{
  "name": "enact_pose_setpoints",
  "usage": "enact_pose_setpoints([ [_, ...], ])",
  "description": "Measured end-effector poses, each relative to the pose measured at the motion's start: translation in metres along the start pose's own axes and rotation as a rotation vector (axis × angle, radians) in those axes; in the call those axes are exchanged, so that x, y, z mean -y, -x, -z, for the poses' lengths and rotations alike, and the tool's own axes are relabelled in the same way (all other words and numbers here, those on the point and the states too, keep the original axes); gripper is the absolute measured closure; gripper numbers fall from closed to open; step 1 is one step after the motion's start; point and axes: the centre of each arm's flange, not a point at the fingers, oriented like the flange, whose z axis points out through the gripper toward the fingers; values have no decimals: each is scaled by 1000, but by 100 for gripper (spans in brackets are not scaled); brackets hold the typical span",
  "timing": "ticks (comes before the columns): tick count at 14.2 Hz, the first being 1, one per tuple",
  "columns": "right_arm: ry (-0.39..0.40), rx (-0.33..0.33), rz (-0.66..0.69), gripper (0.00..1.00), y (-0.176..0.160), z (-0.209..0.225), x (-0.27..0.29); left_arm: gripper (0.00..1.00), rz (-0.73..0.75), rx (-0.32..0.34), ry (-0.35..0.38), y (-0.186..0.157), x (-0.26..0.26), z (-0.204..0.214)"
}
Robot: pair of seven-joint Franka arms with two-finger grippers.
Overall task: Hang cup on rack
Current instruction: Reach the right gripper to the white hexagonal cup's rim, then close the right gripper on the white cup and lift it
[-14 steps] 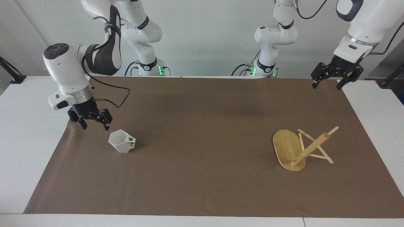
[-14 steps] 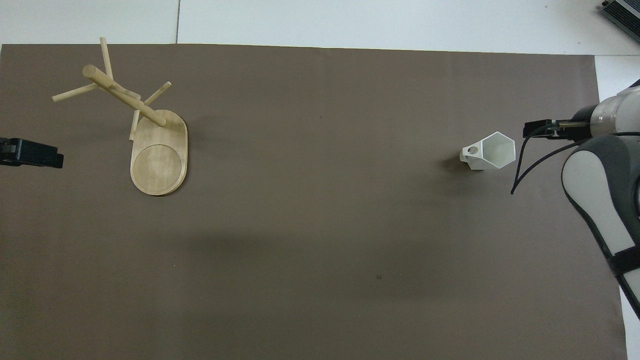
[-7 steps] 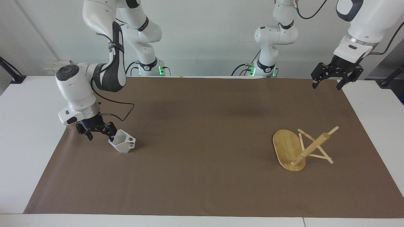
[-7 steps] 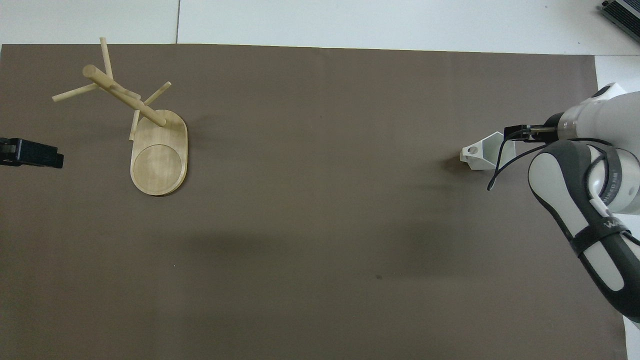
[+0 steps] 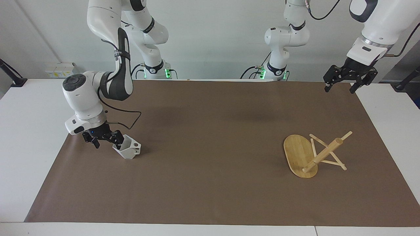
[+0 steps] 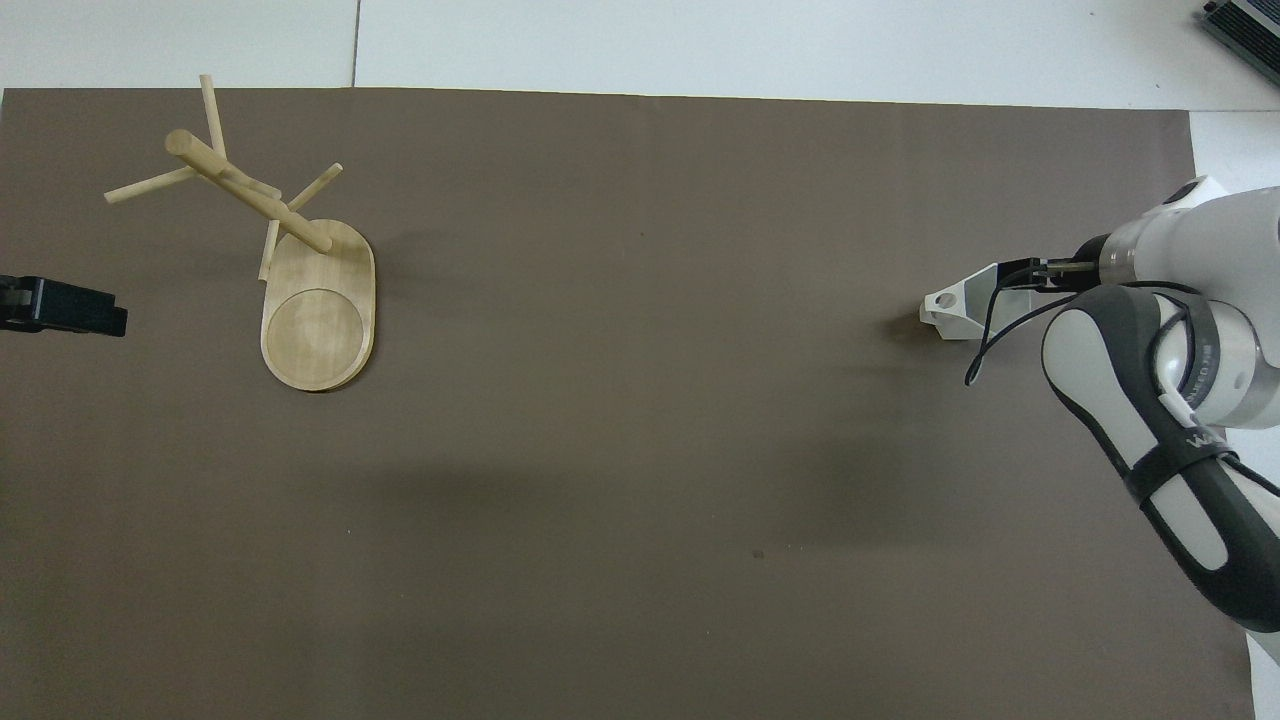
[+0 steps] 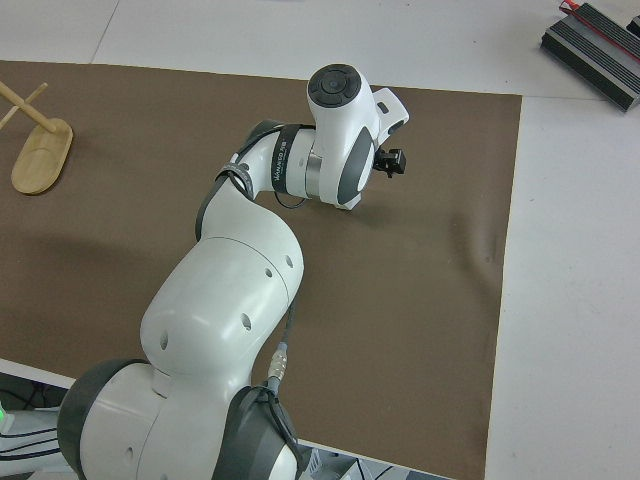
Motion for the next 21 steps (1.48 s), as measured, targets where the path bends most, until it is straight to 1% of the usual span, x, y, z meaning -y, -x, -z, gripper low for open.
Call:
enact_pose_setpoints([
  [6, -2, 25, 2, 0, 8, -10, 1, 0, 0, 0, 0, 0, 0, 0],
  [7, -2, 28, 2, 0, 9, -11, 1, 0, 0, 0, 0, 0, 0, 0],
  [8, -2, 29, 10, 4, 9, -12, 1, 0, 0, 0, 0, 0, 0, 0],
  [9, -2, 29, 36, 4, 9, -12, 1, 0, 0, 0, 0, 0, 0, 0],
  [10, -3, 29, 59, 11, 9, -12, 1, 0, 0, 0, 0, 0, 0, 0],
  [11, -3, 29, 70, 25, 9, -12, 1, 0, 0, 0, 0, 0, 0, 0],
  [12, -3, 28, 74, 30, 9, -12, 1, 0, 0, 0, 0, 0, 0, 0],
  [13, -3, 27, 76, 30, 9, -11, 1, 0, 0, 0, 0, 0, 0, 0],
  [15, -3, 25, 77, 51, 8, -10, 1, 0, 0, 0, 0, 0, 0, 0],
  [16, -3, 25, 77, 58, 8, -10, 1, 0, 0, 0, 0, 0, 0, 0],
  [17, -2, 24, 77, 59, 8, -9, 1, 0, 0, 0, 0, 0, 0, 0],
  [18, -2, 22, 77, 68, 8, -9, 0, 0, 0, 0, 0, 0, 0, 0],
  [19, -2, 21, 77, 73, 7, -8, 0, 0, 0, 0, 0, 0, 0, 0],
  [20, -2, 20, 77, 73, 7, -7, 0, 0, 0, 0, 0, 0, 0, 0],
  [21, -2, 19, 77, 80, 7, -7, 0, 0, 0, 0, 0, 0, 0, 0],
])
